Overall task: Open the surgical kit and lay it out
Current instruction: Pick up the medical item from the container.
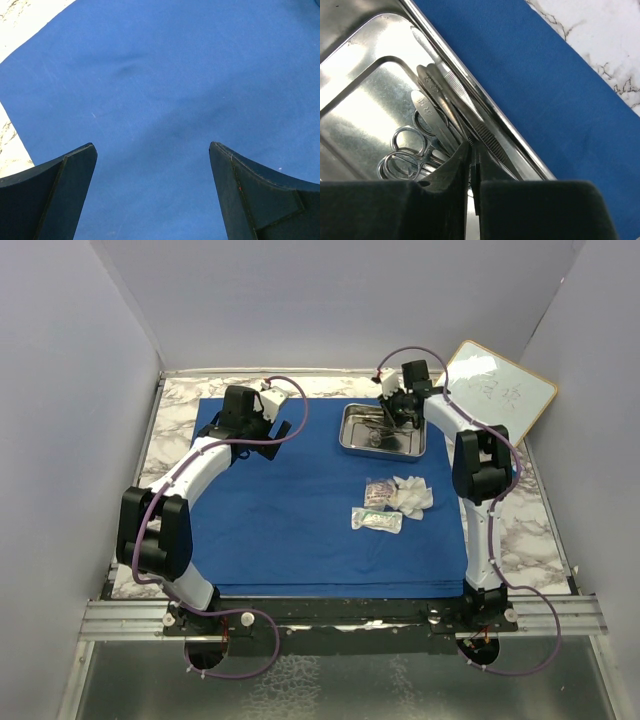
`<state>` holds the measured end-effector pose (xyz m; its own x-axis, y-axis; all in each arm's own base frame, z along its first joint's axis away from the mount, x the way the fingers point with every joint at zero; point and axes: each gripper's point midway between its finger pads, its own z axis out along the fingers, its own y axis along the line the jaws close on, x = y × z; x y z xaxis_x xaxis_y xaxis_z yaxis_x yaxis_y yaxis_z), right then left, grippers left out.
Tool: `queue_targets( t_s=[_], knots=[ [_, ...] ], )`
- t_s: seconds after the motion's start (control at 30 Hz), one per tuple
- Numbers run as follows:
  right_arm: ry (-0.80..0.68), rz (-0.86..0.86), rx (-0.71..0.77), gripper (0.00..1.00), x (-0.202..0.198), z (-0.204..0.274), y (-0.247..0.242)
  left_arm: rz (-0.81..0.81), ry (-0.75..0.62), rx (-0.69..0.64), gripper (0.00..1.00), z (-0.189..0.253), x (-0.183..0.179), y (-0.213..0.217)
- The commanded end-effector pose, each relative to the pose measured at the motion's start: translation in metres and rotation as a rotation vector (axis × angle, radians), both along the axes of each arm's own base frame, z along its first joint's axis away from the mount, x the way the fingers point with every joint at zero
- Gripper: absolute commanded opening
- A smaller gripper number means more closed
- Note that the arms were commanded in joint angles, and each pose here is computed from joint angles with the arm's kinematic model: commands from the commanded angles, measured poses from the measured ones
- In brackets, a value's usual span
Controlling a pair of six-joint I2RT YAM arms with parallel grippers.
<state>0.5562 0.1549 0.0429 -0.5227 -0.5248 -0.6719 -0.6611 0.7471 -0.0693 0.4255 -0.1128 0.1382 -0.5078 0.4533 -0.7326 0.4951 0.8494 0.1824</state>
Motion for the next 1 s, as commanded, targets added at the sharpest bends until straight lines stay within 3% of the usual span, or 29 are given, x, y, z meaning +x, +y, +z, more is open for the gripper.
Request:
queue_targets(
  t_s=[0.0,0.97],
  knots=[
    [0.045,0.015,0.036,0.02,-0.006,0.002,0.005,-0.018,-0.024,-0.030,0.99,0.015,0.002,-0.006],
    [0.015,0.306,0.186,0.01,-0.052,0.080,0.039,-0.052,-0.048,-0.058,0.99,0.022,-0.004,-0.012]
  ],
)
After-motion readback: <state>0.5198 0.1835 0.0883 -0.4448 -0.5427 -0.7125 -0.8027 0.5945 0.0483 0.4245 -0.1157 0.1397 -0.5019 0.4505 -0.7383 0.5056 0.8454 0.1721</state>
